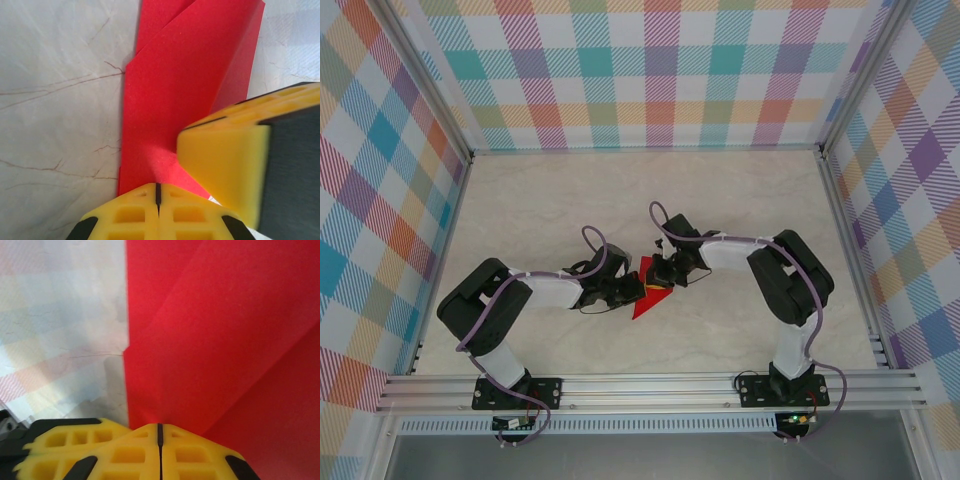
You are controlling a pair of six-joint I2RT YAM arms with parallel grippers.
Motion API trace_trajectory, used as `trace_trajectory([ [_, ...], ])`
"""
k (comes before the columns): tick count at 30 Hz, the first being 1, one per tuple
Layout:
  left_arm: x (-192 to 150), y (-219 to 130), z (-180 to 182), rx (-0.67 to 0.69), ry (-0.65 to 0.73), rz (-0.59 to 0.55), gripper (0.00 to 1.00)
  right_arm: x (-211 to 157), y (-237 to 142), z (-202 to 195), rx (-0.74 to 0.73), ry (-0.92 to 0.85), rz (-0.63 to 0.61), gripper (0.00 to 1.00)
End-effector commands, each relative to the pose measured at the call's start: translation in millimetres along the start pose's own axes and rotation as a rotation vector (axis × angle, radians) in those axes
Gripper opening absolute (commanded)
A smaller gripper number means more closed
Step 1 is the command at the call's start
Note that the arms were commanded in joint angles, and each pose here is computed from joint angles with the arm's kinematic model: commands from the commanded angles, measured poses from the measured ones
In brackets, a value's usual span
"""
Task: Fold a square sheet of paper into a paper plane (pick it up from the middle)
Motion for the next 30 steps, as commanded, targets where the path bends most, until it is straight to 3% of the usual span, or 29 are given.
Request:
trace_trajectory([
  [1,-12,2,47,0.185,-0.044,0.042,0.00,-6,9,-8,-0.025,-0.023,0.035,0.06],
  [16,-19,0,60,0.226,-0.064,0.068,0.00,30,-8,-45,-0.088,-0.037,-0.069,0.05],
  [22,-19,1,60,0.222,-0.064,0.068,0.00,35,-26,-28,-0.044,-0.083,-0.116,0.05],
  [30,-19,1,57,0.215,-0.060,0.070,0.00,4,-18,3,0.044,-0.135,-0.083,0.05],
])
Point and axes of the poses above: each hand's point on the last joint's axis, 136 mm out from that joint toward the fingers, its own y axis out along the fingers, its own z axis along the line the jaws close on, x = y × z, the point moved 2 cm from there along -y, back along the fingers, and after that the axes turned 12 degrees about -y, right-handed, at the moved point
